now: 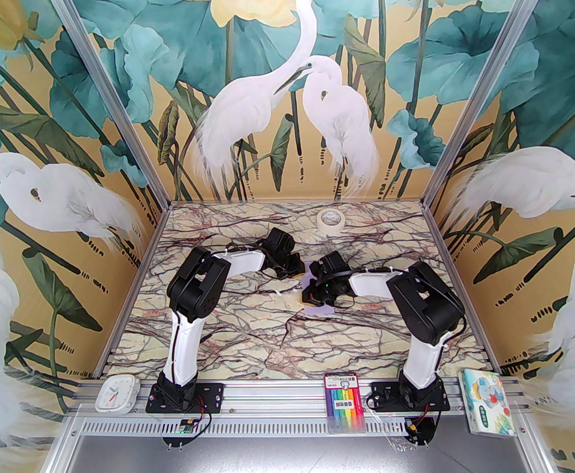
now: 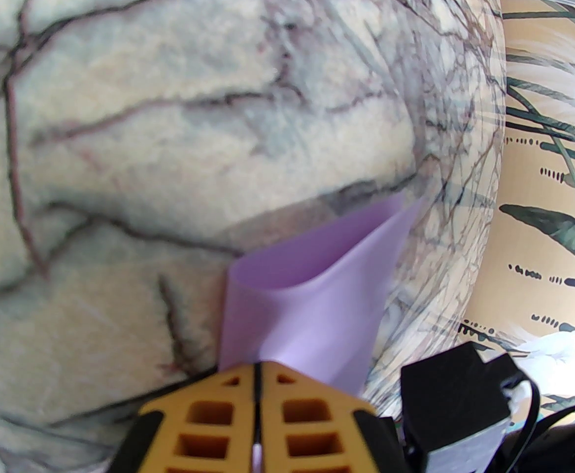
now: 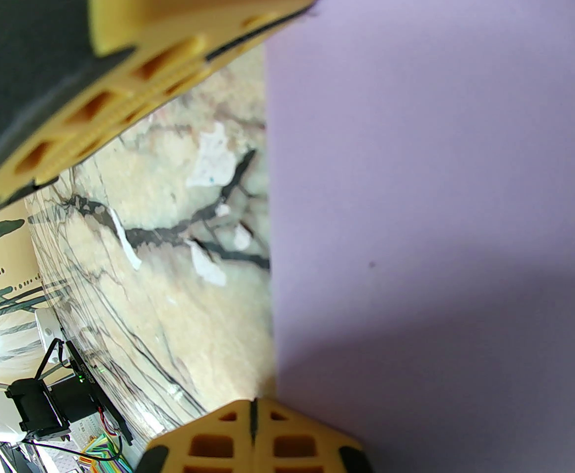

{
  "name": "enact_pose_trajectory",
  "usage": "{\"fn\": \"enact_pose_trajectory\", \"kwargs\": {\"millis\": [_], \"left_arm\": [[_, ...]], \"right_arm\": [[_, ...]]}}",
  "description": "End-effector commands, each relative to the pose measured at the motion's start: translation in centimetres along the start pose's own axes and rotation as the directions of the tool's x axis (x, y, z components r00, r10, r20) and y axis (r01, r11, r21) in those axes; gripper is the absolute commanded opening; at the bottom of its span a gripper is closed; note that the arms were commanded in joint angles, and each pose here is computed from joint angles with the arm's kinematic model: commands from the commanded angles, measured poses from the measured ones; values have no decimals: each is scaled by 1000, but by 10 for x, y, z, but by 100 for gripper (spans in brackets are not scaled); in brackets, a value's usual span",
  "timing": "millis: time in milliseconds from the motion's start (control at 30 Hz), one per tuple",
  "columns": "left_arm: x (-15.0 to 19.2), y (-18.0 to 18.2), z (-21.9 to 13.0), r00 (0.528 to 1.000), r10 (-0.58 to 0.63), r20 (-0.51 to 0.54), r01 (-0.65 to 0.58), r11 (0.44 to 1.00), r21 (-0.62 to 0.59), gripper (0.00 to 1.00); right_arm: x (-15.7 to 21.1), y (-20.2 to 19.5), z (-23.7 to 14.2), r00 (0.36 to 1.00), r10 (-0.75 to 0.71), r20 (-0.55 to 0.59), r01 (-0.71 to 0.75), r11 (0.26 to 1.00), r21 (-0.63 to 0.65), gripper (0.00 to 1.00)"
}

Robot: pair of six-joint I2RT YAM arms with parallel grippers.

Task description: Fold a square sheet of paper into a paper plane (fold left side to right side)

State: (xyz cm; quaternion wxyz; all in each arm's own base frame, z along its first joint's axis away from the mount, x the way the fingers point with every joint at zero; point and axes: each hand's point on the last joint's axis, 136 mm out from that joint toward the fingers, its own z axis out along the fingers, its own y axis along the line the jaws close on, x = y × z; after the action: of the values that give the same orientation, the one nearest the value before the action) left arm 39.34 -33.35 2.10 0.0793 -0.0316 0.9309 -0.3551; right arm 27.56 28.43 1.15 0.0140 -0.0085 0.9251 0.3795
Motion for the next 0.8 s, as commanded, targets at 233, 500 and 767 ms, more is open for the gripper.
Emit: {"fn": "enact_pose_trajectory", "kwargs": {"millis": [233,500,767], "left_arm": [[-46,38,5,997,-12,75,18,996,-82,8],[-67,48,10,996,-20,82,28,995,-99,9],[-82,42,3,996,-11,93,19,996,-89,9]], "right_arm": [[37,-44,12,992,94,-85,-83,988,127,0],[38,-44,10,992,95,-80,-84,988,129,0],[24,-31,5,996,72,-48,-66,991,116,0]]}}
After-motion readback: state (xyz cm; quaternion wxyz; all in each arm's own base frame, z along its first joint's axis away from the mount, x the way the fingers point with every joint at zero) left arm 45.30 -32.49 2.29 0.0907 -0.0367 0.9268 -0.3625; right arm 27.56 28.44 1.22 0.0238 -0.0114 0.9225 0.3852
